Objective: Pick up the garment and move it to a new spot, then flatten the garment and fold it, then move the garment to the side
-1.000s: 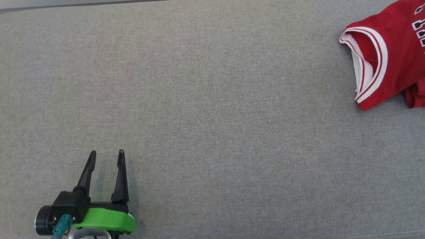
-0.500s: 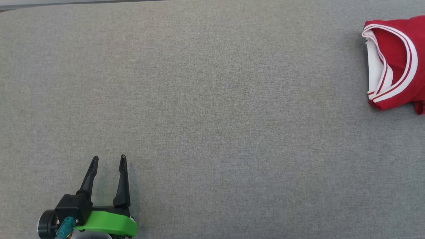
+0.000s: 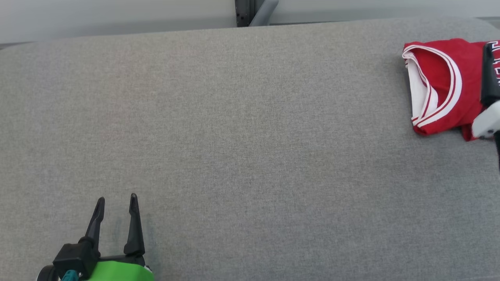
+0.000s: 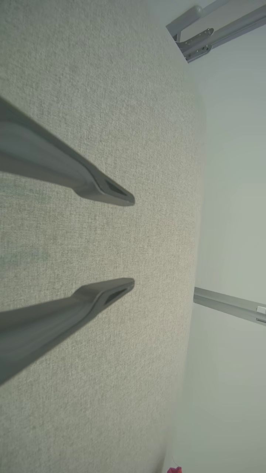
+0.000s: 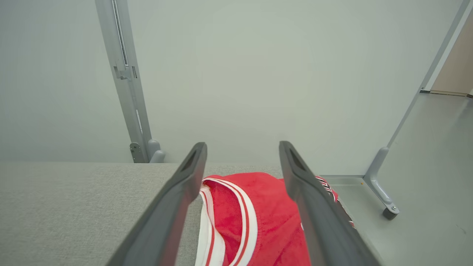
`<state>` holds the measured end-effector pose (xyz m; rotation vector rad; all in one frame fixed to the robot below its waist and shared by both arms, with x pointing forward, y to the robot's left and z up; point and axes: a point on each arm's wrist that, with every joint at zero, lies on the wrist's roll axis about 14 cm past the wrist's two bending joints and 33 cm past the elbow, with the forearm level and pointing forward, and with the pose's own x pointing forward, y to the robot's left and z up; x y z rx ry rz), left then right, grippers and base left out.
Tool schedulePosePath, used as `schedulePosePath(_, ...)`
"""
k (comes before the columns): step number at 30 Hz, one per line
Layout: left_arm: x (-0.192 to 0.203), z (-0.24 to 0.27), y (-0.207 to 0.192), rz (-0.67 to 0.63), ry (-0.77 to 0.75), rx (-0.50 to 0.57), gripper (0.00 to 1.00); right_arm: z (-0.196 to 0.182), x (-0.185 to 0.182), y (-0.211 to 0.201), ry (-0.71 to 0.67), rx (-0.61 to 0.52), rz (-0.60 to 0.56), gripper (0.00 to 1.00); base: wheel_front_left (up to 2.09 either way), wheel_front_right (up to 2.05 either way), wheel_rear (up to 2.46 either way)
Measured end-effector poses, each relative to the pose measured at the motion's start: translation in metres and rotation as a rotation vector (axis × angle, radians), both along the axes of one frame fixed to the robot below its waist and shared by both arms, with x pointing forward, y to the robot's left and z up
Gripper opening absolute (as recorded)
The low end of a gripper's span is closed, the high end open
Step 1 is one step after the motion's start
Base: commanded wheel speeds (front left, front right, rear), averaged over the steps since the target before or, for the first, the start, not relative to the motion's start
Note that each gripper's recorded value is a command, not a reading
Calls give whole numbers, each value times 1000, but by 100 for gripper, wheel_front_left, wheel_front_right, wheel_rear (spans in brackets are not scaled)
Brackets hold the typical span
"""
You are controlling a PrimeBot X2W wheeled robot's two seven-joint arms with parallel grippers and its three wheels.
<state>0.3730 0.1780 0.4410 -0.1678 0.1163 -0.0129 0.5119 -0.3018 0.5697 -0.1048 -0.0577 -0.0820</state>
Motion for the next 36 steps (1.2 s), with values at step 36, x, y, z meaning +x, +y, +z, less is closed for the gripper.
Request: schedulePosePath(36, -50, 27, 1, -7, -83, -40, 100, -62, -175, 81, -21, 75, 40, 100, 0, 0, 0)
